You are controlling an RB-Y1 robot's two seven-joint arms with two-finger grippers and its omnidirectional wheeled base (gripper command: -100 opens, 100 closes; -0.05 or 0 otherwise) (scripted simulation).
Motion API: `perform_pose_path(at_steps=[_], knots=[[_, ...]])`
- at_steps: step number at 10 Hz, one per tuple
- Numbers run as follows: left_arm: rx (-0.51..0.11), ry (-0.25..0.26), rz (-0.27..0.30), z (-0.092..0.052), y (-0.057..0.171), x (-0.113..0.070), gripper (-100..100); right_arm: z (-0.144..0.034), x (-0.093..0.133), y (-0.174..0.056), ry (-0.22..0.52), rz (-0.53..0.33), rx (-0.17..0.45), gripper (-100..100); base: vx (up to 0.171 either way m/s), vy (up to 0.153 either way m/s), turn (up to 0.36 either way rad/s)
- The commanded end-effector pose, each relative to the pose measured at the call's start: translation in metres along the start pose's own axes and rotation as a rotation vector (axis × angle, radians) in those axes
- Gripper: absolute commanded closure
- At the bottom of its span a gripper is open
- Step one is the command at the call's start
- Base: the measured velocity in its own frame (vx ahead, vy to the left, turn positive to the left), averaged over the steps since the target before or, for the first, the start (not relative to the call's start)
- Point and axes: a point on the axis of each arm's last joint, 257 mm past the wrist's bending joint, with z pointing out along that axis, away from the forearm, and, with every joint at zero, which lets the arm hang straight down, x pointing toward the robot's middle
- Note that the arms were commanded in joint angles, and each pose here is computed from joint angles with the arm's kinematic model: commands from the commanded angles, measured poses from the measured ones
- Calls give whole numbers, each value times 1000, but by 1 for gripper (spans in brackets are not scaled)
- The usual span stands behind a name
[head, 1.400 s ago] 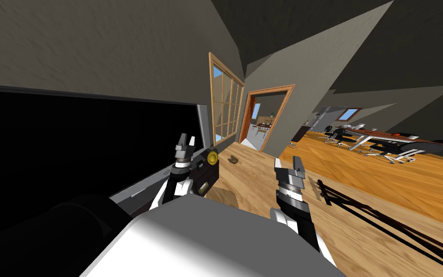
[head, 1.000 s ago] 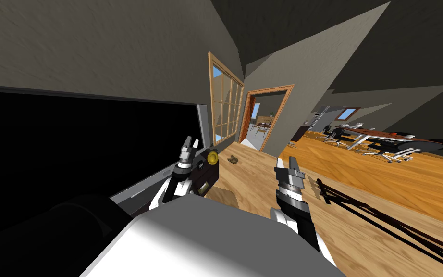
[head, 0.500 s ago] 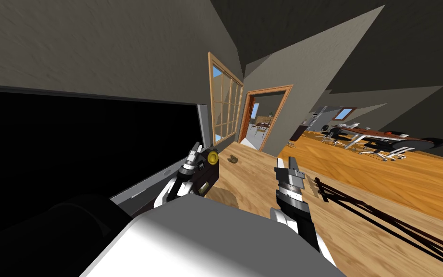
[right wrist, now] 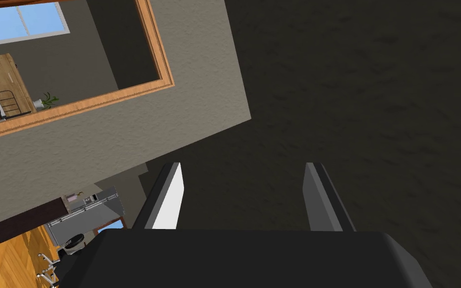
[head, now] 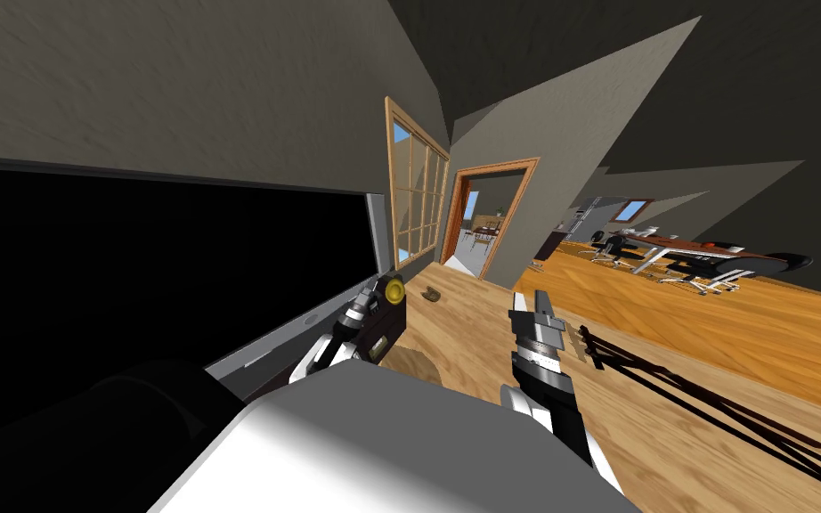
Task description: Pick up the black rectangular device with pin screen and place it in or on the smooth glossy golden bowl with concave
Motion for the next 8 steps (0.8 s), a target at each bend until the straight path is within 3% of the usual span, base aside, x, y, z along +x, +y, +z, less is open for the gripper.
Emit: perform_pose_path(at_steps=[1,4,8], knots=[[-41,18,13,-6,16,10,-100,0,0,0,0,0,0,0,-18,15,-13],[-133,70,60,-22,55,29,-100,0,0,0,0,0,0,0,-17,14,-21],[-189,101,83,-34,80,41,-100,0,0,0,0,0,0,0,-14,12,-13]])
